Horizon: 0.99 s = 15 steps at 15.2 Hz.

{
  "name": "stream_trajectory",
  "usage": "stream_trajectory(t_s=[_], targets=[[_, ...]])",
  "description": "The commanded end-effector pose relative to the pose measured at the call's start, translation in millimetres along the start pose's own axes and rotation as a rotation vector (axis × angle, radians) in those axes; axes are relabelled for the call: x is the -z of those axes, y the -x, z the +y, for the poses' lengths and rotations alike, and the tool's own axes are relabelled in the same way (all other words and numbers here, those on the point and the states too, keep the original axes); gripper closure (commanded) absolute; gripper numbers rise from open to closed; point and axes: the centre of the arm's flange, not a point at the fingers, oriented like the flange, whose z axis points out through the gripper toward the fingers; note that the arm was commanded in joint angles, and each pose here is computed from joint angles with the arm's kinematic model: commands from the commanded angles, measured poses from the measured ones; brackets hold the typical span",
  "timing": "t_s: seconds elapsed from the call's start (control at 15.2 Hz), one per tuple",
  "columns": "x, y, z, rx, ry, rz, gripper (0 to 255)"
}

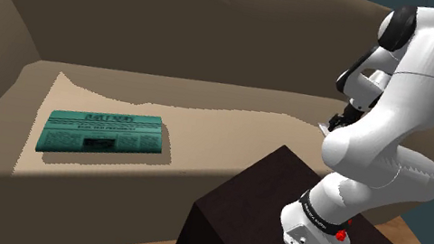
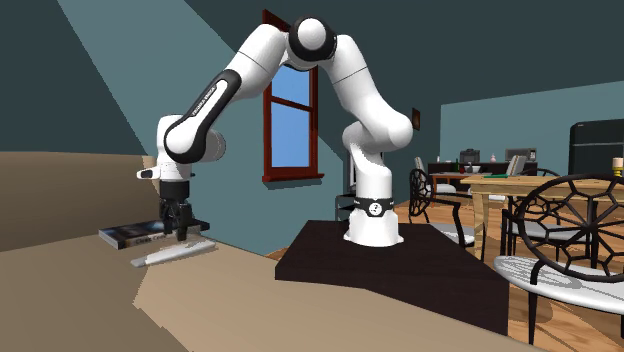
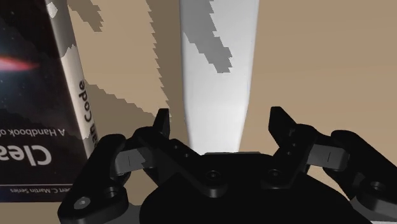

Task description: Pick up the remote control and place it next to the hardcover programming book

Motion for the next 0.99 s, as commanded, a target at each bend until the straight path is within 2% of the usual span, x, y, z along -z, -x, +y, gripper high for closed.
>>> stream_trajectory(t_s=[0.0, 0.2, 0.46, 0.92], targets=[[0, 0, 0, 0.000, 0.000, 0.000, 0], [0, 0, 0, 0.000, 0.000, 0.000, 0], [50, 0, 0, 0.000, 0.000, 0.000, 0], [50, 0, 0, 0.000, 0.000, 0.000, 0]])
